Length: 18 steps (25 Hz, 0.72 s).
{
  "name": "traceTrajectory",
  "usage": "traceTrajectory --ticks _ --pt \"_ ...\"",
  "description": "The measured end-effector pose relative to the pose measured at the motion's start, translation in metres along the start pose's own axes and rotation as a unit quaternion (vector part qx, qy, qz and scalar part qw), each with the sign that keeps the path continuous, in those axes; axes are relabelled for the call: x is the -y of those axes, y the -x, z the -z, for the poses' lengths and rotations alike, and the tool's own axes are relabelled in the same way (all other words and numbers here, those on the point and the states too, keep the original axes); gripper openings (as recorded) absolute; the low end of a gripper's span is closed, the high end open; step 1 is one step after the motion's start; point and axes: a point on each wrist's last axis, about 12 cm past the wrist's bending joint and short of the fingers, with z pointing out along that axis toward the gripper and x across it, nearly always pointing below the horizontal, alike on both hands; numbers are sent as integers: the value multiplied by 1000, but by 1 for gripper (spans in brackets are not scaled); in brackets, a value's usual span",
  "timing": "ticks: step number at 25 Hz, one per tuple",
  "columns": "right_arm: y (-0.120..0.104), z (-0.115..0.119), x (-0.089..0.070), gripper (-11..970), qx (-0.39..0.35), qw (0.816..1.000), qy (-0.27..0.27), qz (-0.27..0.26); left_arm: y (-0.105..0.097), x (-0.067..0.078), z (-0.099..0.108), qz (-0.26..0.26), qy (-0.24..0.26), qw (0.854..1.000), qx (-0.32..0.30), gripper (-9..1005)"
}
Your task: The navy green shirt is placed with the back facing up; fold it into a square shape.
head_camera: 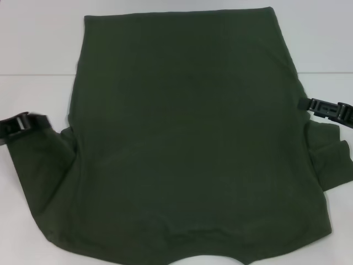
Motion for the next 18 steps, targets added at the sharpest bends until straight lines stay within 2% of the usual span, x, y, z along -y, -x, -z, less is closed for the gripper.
traceTrajectory --ticks 5,10,14,18 --pt "0 0 1 854 2 1000 -2 -1 -3 33 -17 11 -46 997 -67 5" --pt "0 0 1 854 3 1000 -3 -1 -9 50 -42 13 -72 992 -102 5" --pt "-2 2 2 854 3 1000 -5 -3 -17 55 -62 27 -80 989 -120 10" --pt "-2 3 3 854 3 1000 -7 -4 -22 57 -71 43 -87 986 -134 36"
